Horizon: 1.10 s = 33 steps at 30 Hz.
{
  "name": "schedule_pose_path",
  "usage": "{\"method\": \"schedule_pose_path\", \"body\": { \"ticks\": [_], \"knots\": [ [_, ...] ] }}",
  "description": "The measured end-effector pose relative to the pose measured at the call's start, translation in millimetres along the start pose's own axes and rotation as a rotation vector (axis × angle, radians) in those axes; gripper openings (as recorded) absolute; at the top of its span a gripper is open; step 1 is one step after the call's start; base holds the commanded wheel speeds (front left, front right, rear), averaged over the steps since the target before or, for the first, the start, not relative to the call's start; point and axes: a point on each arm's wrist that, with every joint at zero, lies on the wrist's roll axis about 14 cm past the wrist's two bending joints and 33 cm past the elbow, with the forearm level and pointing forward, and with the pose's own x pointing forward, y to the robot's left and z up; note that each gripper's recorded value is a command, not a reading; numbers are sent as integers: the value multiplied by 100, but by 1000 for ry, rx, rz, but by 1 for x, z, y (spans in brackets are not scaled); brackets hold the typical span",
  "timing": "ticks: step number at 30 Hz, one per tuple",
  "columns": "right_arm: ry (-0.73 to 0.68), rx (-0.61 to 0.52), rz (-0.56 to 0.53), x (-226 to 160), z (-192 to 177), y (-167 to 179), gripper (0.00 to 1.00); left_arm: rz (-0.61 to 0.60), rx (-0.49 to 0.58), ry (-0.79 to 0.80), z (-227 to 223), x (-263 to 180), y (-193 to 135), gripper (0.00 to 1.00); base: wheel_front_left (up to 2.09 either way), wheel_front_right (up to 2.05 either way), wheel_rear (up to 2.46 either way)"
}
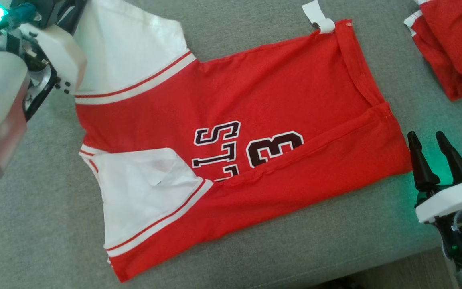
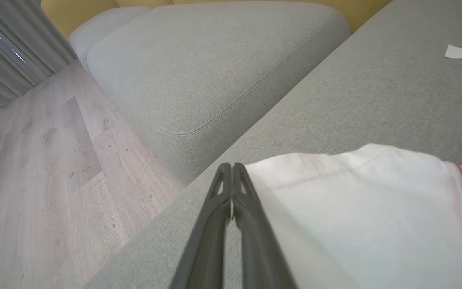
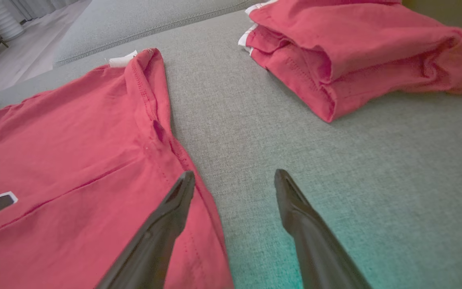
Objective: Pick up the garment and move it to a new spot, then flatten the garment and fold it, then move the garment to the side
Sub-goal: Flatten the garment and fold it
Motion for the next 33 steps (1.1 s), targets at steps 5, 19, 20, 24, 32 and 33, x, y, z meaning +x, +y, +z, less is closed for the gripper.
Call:
{"method": "schedule_pose_path", "body": {
  "ticks": [5,19,20,24,32,33],
  "knots": [
    [-16,-3,28,2,6,9,100,11,-23,-8,1,-4,-1,0,0,0,0],
    [38,-206,244,75,85,90,100,-4,-41,-22,3,-14,-8,0,0,0,0],
    [55,-229,243,81,85,92,100,-5,-40,-25,3,-15,-8,0,0,0,0],
    [114,-368,230,102,79,101,100,-8,-43,-29,2,-17,-9,0,0,0,0],
    [198,-605,131,135,73,86,100,-31,-33,-40,2,-17,-13,0,0,0,0],
    [206,-616,127,137,71,86,100,-32,-33,-39,1,-17,-13,0,0,0,0]
  ]
}}
